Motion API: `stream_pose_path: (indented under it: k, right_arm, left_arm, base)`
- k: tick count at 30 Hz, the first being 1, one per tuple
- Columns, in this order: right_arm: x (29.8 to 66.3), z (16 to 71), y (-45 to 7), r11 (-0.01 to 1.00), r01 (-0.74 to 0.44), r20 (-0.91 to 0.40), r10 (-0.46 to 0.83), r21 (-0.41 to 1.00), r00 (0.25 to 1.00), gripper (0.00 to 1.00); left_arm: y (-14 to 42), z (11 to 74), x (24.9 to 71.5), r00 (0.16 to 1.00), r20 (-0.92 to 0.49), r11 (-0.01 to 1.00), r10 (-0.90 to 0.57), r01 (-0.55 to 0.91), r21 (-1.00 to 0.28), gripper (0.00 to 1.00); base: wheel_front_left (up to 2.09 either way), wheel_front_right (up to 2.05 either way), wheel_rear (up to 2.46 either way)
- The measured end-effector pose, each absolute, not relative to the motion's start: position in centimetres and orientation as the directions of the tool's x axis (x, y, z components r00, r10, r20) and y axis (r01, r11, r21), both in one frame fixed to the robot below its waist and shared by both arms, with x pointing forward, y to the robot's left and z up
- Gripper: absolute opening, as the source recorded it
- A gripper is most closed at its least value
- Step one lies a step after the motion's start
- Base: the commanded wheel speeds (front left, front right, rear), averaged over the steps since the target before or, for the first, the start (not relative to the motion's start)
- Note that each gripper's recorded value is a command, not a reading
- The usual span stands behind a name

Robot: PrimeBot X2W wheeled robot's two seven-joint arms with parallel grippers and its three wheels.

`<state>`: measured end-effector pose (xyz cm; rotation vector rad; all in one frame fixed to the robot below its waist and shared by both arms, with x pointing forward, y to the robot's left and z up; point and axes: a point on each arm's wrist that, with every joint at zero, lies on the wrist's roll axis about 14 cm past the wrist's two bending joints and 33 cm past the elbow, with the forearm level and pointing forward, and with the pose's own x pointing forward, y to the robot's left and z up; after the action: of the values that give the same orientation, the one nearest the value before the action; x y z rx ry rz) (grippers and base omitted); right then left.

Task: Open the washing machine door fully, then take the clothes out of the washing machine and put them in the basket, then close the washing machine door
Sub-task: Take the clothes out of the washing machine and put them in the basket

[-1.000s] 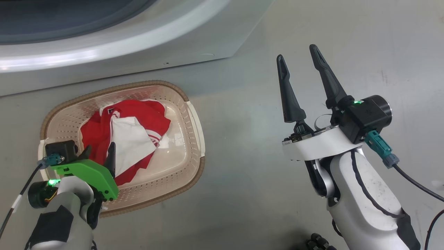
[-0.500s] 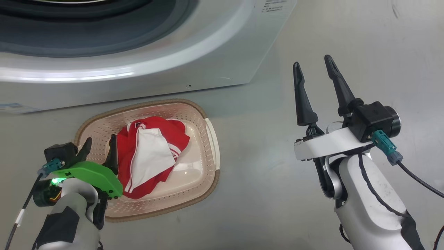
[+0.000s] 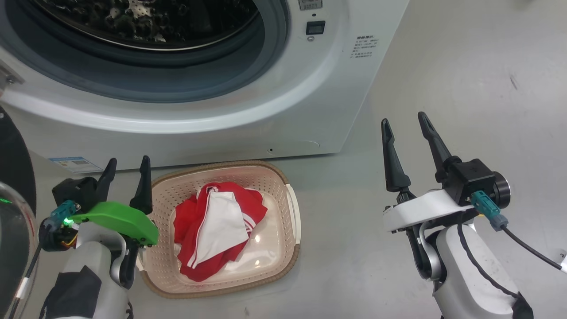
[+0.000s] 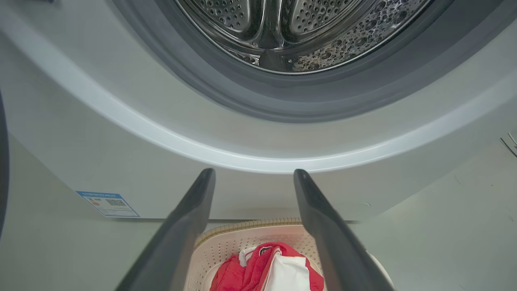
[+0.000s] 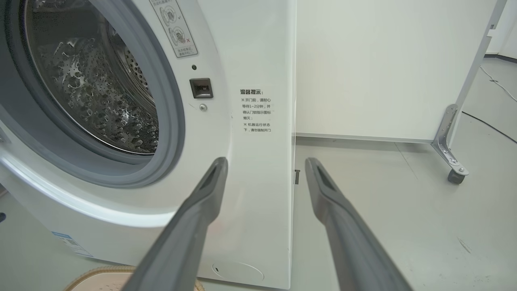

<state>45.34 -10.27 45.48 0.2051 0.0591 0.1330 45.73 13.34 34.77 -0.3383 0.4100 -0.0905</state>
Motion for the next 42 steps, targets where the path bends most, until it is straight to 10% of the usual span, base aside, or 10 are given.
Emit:
stream_pose_path:
  k: [16,42]
  right_arm:
    - [41.7,48.8,-9.2,0.961,-0.186,0.019,0.186,0.204,0.982,1.0]
    - [37.2,48.9,-11.0,0.968,-0.126,0.008,0.128,0.215,0.992,1.0]
  left_arm:
    - [15.0,46.8,44.6,0.993,-0.046,0.972,-0.111,0.099,-0.215,1.0]
    - [14.2,46.8,37.1,0.992,-0.068,0.98,-0.106,0.093,-0.178,1.0]
  base:
    - [0.0,0.0,0.0]
    - [0.0,0.0,0.0]
